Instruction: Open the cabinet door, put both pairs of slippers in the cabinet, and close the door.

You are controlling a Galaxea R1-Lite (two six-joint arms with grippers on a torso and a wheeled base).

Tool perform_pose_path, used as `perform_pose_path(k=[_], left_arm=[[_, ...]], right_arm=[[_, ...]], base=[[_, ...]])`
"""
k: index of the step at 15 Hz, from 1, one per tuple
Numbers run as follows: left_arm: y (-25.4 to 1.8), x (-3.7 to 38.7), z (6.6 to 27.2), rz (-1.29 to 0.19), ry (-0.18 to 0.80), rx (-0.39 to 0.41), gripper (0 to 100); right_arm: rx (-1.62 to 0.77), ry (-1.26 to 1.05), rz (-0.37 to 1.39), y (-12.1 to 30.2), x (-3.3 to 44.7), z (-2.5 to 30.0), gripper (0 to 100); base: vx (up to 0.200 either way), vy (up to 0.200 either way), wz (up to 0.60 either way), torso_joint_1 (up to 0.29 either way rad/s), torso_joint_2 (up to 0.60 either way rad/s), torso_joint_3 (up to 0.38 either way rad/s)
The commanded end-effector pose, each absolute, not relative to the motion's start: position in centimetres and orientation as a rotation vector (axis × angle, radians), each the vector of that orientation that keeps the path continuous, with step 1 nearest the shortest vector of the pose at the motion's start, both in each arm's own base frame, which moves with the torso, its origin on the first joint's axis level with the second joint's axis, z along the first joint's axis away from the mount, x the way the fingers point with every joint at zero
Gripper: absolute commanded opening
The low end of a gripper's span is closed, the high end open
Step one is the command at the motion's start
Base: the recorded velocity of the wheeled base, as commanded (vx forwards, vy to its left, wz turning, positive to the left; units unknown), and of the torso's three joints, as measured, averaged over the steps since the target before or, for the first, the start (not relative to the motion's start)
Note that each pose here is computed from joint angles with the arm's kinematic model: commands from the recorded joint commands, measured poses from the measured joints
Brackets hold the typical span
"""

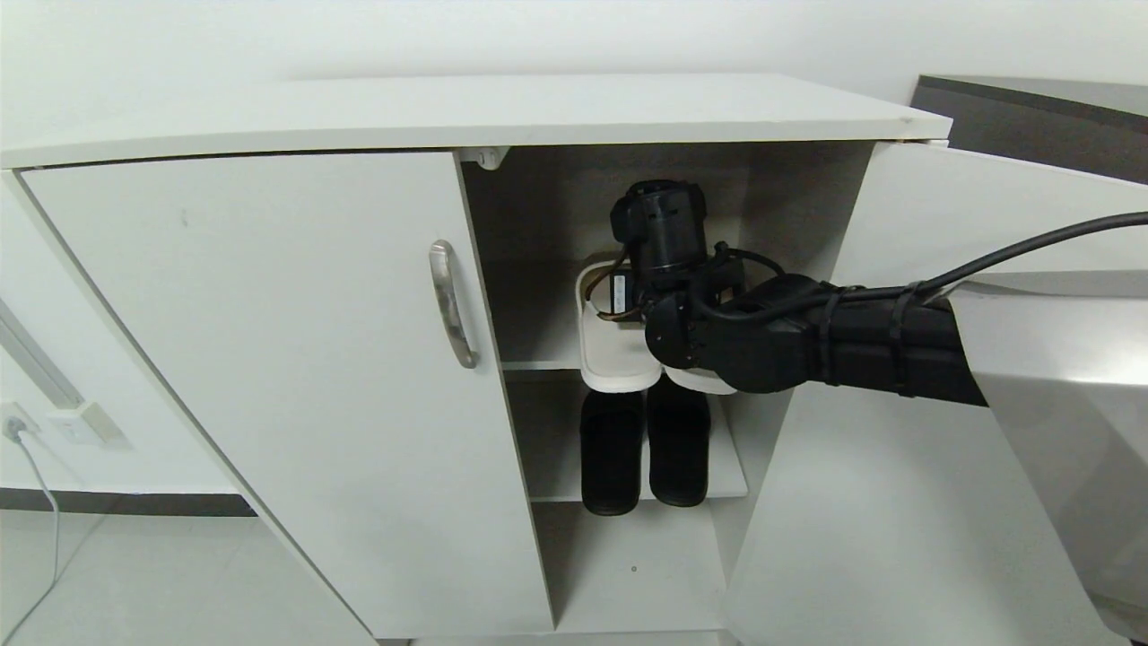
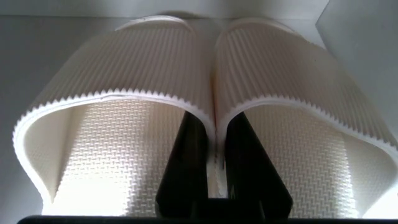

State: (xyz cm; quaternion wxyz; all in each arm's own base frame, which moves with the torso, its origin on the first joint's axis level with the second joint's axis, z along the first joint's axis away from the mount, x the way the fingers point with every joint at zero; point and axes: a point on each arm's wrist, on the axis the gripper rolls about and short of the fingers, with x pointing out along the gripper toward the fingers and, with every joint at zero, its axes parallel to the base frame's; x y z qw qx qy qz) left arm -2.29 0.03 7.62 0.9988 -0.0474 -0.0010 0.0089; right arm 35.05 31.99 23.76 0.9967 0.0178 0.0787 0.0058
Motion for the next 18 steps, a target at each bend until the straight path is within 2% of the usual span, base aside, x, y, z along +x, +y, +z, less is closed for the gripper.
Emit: perform_pose_path(k=[1, 5, 6, 11, 15, 18], left_arm=[[0.0, -2.3, 7.6, 0.018, -0.002, -0.097, 0], [0.0, -2.3, 7.6, 0.018, -0.001, -0.097, 0], [0.0, -2.3, 7.6, 0.018, -0.002, -0.097, 0], [0.0, -2.3, 7.6, 0.020, -0.002, -0.097, 0], [0.0, -2.3, 7.6, 0.018, -0.001, -0.097, 0], [0.0, -2.3, 7.6, 0.018, -0.002, -0.097, 0]], right_arm=[[0.032, 0.162, 0.010, 32.1, 35.2, 23.4, 0], [0.031, 0.163, 0.008, 32.0, 35.3, 23.3, 0], [0.031, 0.163, 0.006, 32.0, 35.3, 23.3, 100], [0.039, 0.148, 0.013, 31.8, 34.5, 24.7, 100], [0.015, 0.175, 0.060, 30.1, 29.5, 26.4, 100], [-0.014, 0.198, 0.108, 28.5, 25.6, 25.6, 100]], base=[[0.000, 0.000, 0.00, 0.000, 0.00, 0.000], [0.000, 0.000, 0.00, 0.000, 0.00, 0.000], [0.000, 0.000, 0.00, 0.000, 0.00, 0.000], [0.000, 0.000, 0.00, 0.000, 0.00, 0.000], [0.000, 0.000, 0.00, 0.000, 0.00, 0.000], [0.000, 0.000, 0.00, 0.000, 0.00, 0.000]])
